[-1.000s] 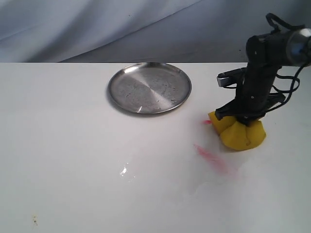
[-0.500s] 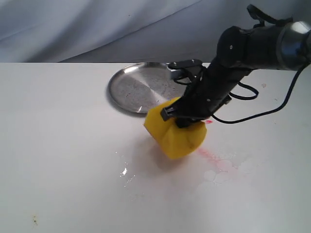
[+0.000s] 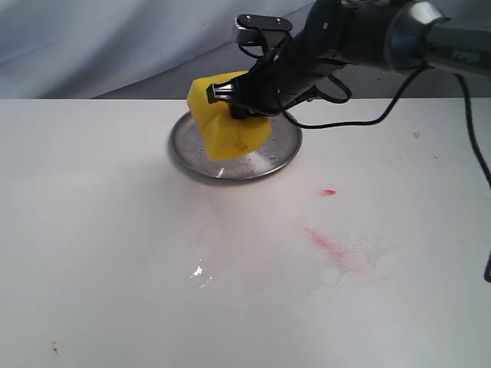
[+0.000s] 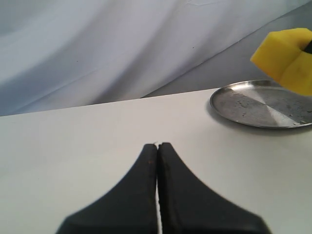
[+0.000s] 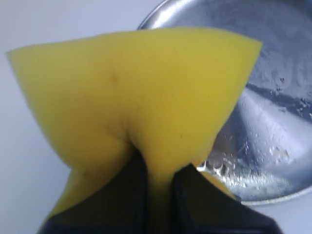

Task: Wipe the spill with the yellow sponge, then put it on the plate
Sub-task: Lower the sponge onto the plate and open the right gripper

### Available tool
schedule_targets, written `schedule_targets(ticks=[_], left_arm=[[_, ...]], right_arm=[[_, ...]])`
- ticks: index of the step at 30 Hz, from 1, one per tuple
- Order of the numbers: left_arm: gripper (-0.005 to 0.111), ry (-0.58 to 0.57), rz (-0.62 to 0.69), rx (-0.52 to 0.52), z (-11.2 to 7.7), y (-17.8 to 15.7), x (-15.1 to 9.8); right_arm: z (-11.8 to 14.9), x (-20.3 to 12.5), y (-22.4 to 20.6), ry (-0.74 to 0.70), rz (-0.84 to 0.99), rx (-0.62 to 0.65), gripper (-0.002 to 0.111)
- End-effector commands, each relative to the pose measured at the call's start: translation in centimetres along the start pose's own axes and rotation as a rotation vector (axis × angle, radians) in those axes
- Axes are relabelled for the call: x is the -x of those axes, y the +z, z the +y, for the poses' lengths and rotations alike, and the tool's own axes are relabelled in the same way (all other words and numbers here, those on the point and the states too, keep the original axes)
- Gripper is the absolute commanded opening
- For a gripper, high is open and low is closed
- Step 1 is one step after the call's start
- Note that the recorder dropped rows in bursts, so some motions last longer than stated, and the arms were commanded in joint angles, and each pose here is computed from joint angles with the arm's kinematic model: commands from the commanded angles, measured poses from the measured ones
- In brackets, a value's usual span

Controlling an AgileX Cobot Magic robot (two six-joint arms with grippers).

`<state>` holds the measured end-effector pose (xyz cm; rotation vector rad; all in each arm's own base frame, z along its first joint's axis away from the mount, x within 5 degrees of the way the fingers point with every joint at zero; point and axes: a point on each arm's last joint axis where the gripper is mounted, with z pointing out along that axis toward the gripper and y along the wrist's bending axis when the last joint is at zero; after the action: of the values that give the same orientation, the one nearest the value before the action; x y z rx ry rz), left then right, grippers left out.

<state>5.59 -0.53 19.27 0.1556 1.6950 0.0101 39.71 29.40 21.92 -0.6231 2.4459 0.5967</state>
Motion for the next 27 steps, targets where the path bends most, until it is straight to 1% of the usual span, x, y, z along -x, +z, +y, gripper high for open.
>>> schedule_targets(ticks=[1,3,6,10,12,14,17,18,21,24,27], left_arm=[[0.0,-0.008,-0.013,0.003,0.0,0.0,0.2],[0.0,-0.008,-0.013,0.003,0.0,0.0,0.2],[0.0,-0.008,-0.013,0.003,0.0,0.0,0.2],[0.0,-0.008,-0.013,0.003,0.0,0.0,0.2],[0.0,-0.008,-0.013,0.003,0.0,0.0,0.2],[0.0,-0.008,-0.013,0.003,0.0,0.0,0.2],[0.0,-0.008,-0.013,0.003,0.0,0.0,0.2],[0.0,-0.008,-0.013,0.003,0.0,0.0,0.2],[0.0,-0.008,-0.013,0.003,0.0,0.0,0.2],[0.0,-0.008,-0.013,0.003,0.0,0.0,0.2],[0.0,-0.008,-0.013,0.003,0.0,0.0,0.2]], right_arm=[[-0.8,1.7,2.5,0.049,-0.053,0.004,0.0],[-1.3,1.9,3.8,0.066,-0.063,0.002,0.0],[-2.2,2.0,5.3,0.133,-0.089,-0.008,0.0],[-3.9,2.0,6.2,0.195,-0.117,-0.031,0.001],[-4.3,1.9,6.2,0.2,-0.116,-0.035,0.008],[-4.7,1.9,6.1,0.188,-0.108,-0.051,0.017],[-5.1,1.8,6.1,0.191,-0.093,-0.055,0.035],[-5.2,1.8,6.0,0.194,-0.087,-0.056,0.043],[-5.3,1.6,6.0,0.2,-0.072,-0.053,0.058],[-5.1,1.5,5.9,0.231,-0.05,-0.031,0.066],[-4.7,1.7,5.3,0.26,-0.019,-0.004,0.066]])
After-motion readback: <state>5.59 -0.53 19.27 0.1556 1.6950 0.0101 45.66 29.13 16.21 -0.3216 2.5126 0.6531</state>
